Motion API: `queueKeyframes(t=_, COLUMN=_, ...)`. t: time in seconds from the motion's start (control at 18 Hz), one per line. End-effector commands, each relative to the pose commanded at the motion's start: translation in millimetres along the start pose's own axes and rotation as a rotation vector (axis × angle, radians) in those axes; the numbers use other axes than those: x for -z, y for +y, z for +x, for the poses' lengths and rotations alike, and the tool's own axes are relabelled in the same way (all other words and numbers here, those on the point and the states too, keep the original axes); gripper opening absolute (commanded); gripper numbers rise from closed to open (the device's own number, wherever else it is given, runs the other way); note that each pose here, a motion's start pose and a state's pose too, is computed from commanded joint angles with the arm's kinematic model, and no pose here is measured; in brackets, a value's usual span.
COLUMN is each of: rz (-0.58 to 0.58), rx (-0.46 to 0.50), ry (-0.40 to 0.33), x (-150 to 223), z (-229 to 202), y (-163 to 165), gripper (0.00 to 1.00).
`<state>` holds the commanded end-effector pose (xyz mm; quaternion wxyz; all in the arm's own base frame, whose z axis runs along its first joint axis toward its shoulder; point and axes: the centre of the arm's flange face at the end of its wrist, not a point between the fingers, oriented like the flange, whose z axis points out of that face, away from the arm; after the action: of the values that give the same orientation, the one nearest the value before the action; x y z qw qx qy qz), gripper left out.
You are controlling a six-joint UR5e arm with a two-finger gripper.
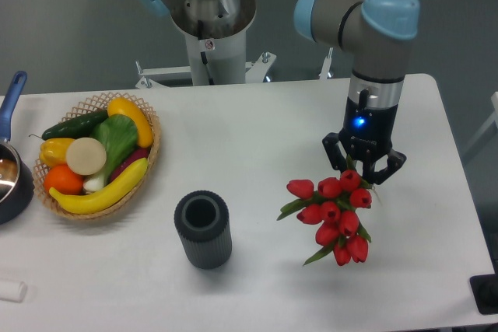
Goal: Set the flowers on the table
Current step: 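Lower the held tulips toward the table beside the grey vase, then open the gripper to release the tulips onto the table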
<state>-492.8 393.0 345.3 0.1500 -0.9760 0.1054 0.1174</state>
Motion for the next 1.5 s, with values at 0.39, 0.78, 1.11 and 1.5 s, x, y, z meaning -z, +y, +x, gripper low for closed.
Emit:
queueKeyframes(t=0.39, rz=-0.165, rx=-0.031, ry=0.030, x=-44.2, z=9.7, y=2.2, gripper=0.29)
queueKeyframes(t=0.78, rz=-0.164, rx=-0.042, ry=0.065, x=-69.4, z=19.8, y=-4.4, gripper=0.37)
queueKeyframes(t=1.11, rz=-0.155, rx=-0.078, ry=0.061, x=-65.3, z=18.9, y=-5.1, gripper=0.99)
queueKeyframes(t=1.5, rz=-0.109, rx=-0.076, ry=0.017, x=-42.3, z=3.1, y=-13.3, gripper=1.00)
